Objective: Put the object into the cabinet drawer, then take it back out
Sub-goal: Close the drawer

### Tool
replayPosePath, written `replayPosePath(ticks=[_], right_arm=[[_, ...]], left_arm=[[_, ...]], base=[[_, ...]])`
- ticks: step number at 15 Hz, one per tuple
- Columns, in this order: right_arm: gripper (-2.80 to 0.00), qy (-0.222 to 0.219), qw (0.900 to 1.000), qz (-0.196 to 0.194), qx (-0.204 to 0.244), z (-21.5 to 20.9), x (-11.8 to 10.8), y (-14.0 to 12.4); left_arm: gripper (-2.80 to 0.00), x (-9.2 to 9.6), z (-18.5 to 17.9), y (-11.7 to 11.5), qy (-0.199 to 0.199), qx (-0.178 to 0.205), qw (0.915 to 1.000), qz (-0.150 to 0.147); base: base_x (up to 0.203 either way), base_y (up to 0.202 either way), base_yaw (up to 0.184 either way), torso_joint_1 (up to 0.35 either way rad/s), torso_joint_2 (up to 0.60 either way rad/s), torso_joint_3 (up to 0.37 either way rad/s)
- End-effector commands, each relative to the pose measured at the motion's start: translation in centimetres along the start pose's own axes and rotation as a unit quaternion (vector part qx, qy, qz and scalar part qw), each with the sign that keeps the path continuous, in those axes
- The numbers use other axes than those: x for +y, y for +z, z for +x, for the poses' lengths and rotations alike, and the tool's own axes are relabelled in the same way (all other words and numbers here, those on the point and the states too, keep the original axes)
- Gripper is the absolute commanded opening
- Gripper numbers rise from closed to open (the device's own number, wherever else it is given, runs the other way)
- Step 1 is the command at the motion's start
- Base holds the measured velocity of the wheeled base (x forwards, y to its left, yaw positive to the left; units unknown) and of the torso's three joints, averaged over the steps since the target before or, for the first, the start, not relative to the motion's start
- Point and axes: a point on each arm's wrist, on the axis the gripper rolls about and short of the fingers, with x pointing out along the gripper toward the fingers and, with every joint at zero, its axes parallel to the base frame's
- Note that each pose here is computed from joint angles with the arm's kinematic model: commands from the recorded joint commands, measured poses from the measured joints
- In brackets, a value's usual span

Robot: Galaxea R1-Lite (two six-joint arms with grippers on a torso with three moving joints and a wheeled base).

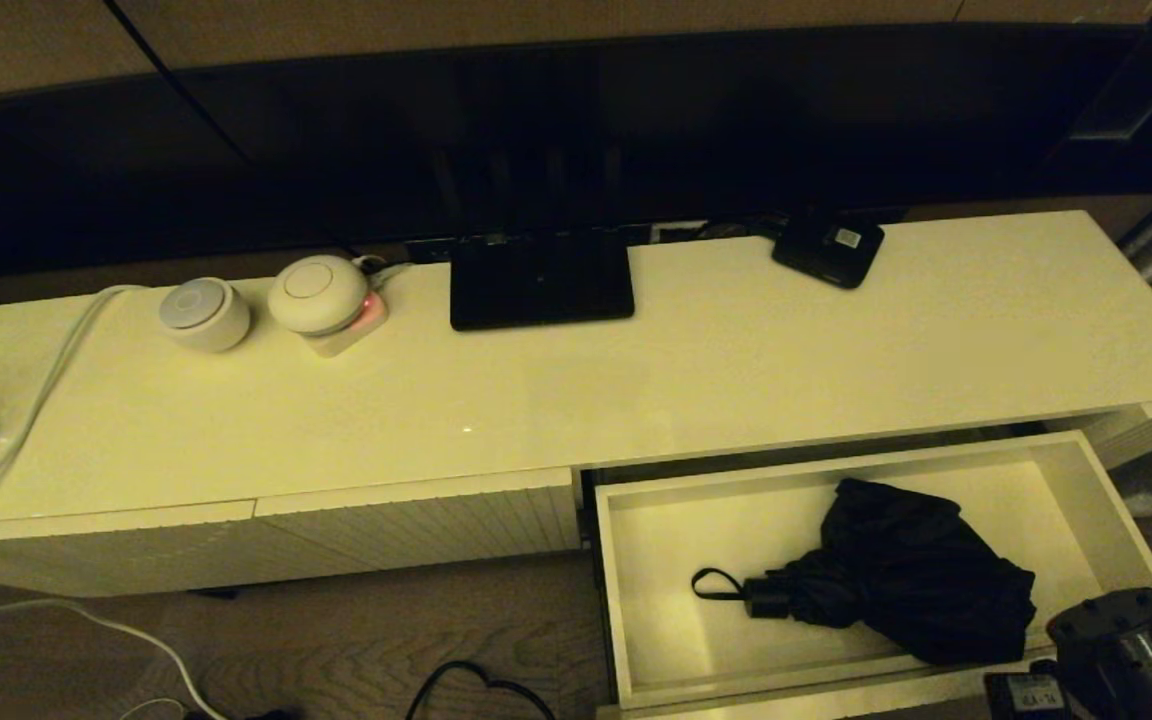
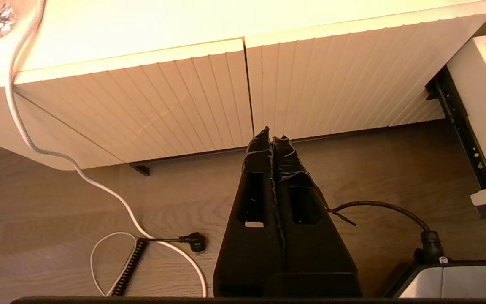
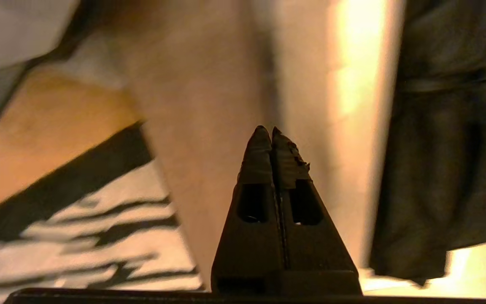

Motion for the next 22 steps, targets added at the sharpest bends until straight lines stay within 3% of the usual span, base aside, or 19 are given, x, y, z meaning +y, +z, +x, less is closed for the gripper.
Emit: replayPosePath(ticks=[1,14,17,22], right_arm=[[-2.80,-0.012,1.000,-0.001,-0.004,0.7,-0.4,0.2],[-2.80,-0.118,0.993,0.003,-0.030,2.1,-3.1,0.6],[-2.80,-0.151,0.988,-0.023,-0.022,2.9,-4.5,0.0],[-2.80,-0.188,0.981,-0.014,-0.036,3.7,-6.9,0.1]], left_arm=[[-2.80,0.0,0.0,-0.1,0.000,0.001,1.0000,0.000],[-2.80,0.0,0.0,-0.1,0.000,0.001,1.0000,0.000],[-2.80,0.0,0.0,-0.1,0.000,0.001,1.0000,0.000],[-2.80,0.0,0.0,-0.1,0.000,0.001,1.0000,0.000]], base=[[0.000,0.000,0.000,0.000,0.00,0.000],[0.000,0.000,0.000,0.000,0.00,0.000],[0.000,0.000,0.000,0.000,0.00,0.000],[0.000,0.000,0.000,0.000,0.00,0.000]])
